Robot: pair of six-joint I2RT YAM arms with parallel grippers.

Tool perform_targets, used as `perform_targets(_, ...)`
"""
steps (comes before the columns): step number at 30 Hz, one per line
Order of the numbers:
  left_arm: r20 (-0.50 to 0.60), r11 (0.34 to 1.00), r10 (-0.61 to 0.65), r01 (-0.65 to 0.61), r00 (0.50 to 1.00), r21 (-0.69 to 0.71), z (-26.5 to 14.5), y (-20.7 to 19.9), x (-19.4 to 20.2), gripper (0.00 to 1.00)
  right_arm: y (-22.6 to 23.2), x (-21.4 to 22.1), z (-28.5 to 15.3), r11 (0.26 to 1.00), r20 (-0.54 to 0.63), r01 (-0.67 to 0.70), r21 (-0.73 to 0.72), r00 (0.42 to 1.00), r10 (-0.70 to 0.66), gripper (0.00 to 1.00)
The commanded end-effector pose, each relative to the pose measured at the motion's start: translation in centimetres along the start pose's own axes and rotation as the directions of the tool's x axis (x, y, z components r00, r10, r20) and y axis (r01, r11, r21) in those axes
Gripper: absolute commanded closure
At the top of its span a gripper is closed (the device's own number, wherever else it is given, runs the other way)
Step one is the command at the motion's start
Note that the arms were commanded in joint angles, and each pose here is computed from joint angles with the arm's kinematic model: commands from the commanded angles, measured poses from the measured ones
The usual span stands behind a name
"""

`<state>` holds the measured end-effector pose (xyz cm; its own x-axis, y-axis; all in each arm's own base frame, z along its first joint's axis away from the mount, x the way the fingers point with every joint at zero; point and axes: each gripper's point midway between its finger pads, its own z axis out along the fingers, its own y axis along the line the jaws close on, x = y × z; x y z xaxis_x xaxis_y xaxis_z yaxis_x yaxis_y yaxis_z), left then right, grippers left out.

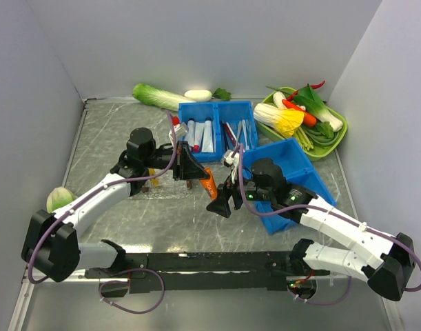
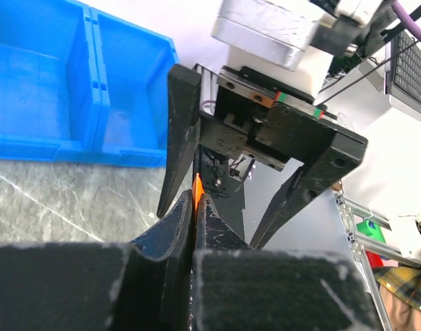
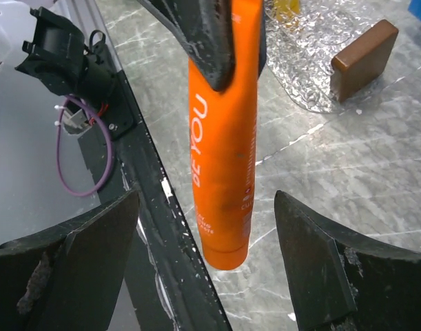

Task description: Prepare toiletry sets of a toothbrush and toothpaste on the tray

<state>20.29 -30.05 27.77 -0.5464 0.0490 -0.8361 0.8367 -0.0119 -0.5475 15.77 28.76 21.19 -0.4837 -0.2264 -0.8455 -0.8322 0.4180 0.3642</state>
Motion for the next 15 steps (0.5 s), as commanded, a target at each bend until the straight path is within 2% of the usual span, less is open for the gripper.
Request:
perform_targets(1, 0.017, 0.989, 0.122, -0.123, 0.992, 0.077, -0.15, -2.57, -1.06, 0.99, 0.59, -1.55, 0.31, 0.999, 0.056, 0.005, -0.032, 0.998, -0.003, 0.15)
perform_targets(4, 0.016, 0.989, 0.125, -0.126, 0.992, 0.080, -0.12, -2.71, -1.02, 0.99, 0.73, -1.63, 0.67, 0.999, 0.061, 0.000, -0.049, 0.998, 0.003, 0.21)
perform_targets(15, 0.013, 0.989, 0.124, -0.125, 0.992, 0.078, -0.02, -2.72, -0.94, 0.99, 0.62, -1.67, 0.86, 0.999, 0.070, -0.001, -0.048, 0.998, 0.004, 0.52)
